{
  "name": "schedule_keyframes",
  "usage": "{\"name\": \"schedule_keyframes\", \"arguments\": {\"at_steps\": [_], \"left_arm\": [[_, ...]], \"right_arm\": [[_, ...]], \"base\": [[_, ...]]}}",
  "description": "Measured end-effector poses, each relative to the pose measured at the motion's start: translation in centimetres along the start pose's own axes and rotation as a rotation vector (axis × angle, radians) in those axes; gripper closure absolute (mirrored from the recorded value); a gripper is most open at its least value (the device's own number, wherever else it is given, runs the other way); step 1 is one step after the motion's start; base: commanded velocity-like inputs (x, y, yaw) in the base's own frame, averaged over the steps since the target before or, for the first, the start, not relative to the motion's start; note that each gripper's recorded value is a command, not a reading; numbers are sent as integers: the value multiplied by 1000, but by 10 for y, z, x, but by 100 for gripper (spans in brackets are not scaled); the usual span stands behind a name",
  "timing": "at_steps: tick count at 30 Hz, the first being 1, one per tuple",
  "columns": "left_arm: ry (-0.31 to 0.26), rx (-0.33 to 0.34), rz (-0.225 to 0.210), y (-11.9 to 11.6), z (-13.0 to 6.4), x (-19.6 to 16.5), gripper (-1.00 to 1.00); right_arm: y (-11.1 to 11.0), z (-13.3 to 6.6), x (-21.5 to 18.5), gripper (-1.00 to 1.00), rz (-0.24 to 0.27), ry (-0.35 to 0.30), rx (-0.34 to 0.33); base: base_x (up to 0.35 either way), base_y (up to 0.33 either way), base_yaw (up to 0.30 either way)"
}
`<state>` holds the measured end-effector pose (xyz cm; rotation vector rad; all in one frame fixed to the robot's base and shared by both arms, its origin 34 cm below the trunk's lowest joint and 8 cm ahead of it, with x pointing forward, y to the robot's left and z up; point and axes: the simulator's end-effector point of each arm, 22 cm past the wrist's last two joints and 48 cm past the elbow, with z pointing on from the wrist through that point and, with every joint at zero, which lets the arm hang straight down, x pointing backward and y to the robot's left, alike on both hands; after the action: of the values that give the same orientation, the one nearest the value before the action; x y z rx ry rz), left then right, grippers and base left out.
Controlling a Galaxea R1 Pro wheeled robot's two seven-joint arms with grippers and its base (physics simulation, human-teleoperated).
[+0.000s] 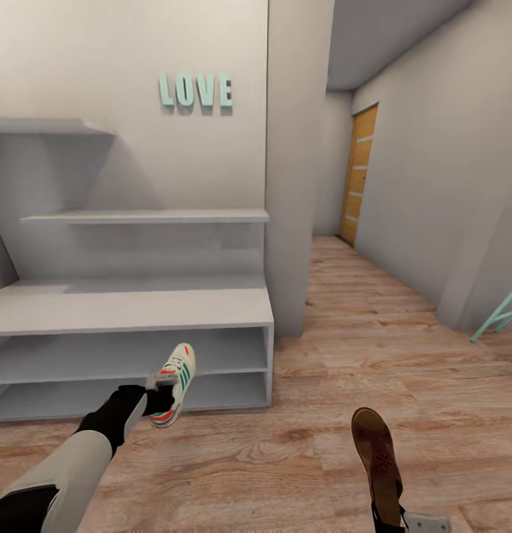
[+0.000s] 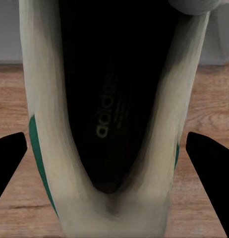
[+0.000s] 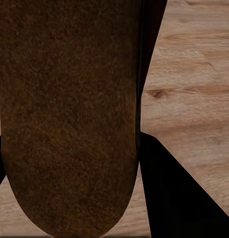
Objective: Pick up the two gym shoes and the two sandals from the corridor floor and place them onto the hallstand (shoe rack) in the corridor, making sure they are on the rack and not on the floor. Arrange them so the two gym shoes are next to each other and the two sandals are next to each other.
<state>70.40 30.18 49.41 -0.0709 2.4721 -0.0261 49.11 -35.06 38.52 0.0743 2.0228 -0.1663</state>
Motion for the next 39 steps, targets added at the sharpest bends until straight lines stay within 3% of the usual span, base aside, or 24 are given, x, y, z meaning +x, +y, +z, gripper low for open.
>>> {"name": "schedule_keyframes", "arguments": {"at_steps": [23, 28, 31, 39], "left_arm": [[30, -28, -7, 4, 45, 56, 100], [30, -29, -4, 4, 45, 56, 100], [15, -28, -3, 4, 46, 55, 100], [-20, -25, 0, 1, 46, 47, 100]], "right_arm": [[2, 10, 65, 100, -4, 30, 2], [2, 10, 65, 100, -5, 30, 1], [13, 9, 66, 100, 4, 32, -6], [9, 9, 67, 100, 3, 35, -1]], "base": [[0, 0, 0], [0, 0, 0], [0, 0, 0], [0, 0, 0]]}}
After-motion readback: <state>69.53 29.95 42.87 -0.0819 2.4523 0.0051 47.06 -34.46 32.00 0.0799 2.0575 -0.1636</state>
